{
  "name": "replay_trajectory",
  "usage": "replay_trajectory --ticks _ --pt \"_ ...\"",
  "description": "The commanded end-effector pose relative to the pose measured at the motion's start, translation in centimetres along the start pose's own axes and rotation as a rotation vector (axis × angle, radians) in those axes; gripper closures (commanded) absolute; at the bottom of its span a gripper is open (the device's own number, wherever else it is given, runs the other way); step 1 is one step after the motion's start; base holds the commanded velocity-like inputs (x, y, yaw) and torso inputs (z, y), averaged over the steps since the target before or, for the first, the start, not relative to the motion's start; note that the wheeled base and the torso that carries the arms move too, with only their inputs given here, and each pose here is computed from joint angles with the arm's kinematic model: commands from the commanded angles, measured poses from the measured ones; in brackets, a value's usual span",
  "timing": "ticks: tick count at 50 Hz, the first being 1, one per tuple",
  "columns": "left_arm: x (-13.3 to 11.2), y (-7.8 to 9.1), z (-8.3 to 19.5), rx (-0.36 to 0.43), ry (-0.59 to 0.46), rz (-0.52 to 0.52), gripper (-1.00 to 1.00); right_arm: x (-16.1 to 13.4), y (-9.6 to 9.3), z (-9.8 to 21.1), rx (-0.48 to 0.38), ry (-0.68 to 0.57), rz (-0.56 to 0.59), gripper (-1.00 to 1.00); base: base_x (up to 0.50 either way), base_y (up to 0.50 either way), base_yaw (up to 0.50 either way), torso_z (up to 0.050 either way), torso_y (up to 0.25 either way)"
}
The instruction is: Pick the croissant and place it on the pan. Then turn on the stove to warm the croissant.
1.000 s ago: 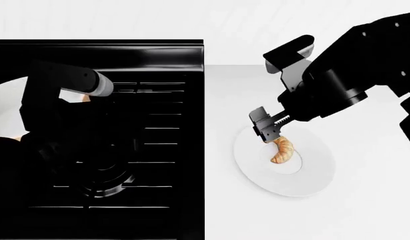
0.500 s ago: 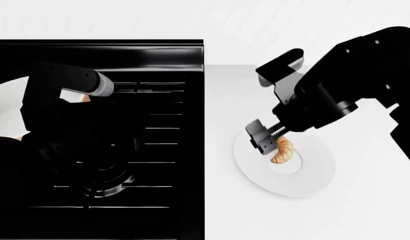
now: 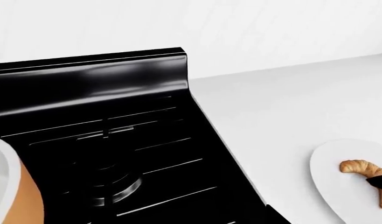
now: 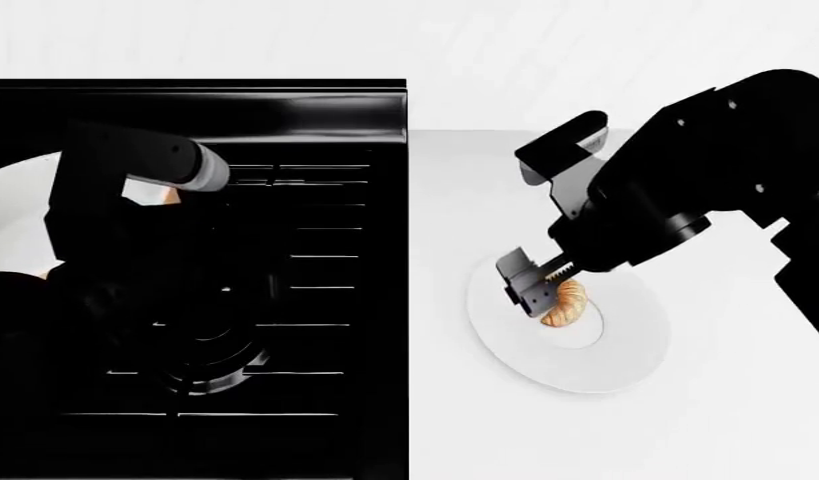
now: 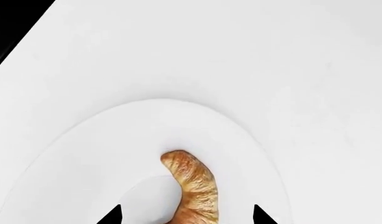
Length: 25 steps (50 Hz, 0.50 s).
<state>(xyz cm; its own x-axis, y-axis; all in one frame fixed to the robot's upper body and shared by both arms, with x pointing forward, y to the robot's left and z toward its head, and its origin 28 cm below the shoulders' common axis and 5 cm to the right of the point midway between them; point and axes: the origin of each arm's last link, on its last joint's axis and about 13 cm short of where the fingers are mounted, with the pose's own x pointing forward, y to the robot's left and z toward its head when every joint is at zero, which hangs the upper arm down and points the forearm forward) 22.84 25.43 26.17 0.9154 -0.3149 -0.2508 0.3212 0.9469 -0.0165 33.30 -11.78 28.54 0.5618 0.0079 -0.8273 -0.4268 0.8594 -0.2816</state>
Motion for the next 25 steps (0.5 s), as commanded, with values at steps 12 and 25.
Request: replay_trajectory --ticks 12,25 --pt "0.22 0.09 0.06 -0.003 -0.001 0.002 -1.00 0.96 -0.01 -0.22 -0.006 0.019 0.007 -1.00 0.00 0.00 0.00 0.000 0.000" --pt "0.21 0.26 0.00 -0.005 0.001 0.012 -1.00 1.48 0.11 -0.49 -0.007 0.037 0.014 -1.00 0.00 0.00 0.00 0.000 0.000"
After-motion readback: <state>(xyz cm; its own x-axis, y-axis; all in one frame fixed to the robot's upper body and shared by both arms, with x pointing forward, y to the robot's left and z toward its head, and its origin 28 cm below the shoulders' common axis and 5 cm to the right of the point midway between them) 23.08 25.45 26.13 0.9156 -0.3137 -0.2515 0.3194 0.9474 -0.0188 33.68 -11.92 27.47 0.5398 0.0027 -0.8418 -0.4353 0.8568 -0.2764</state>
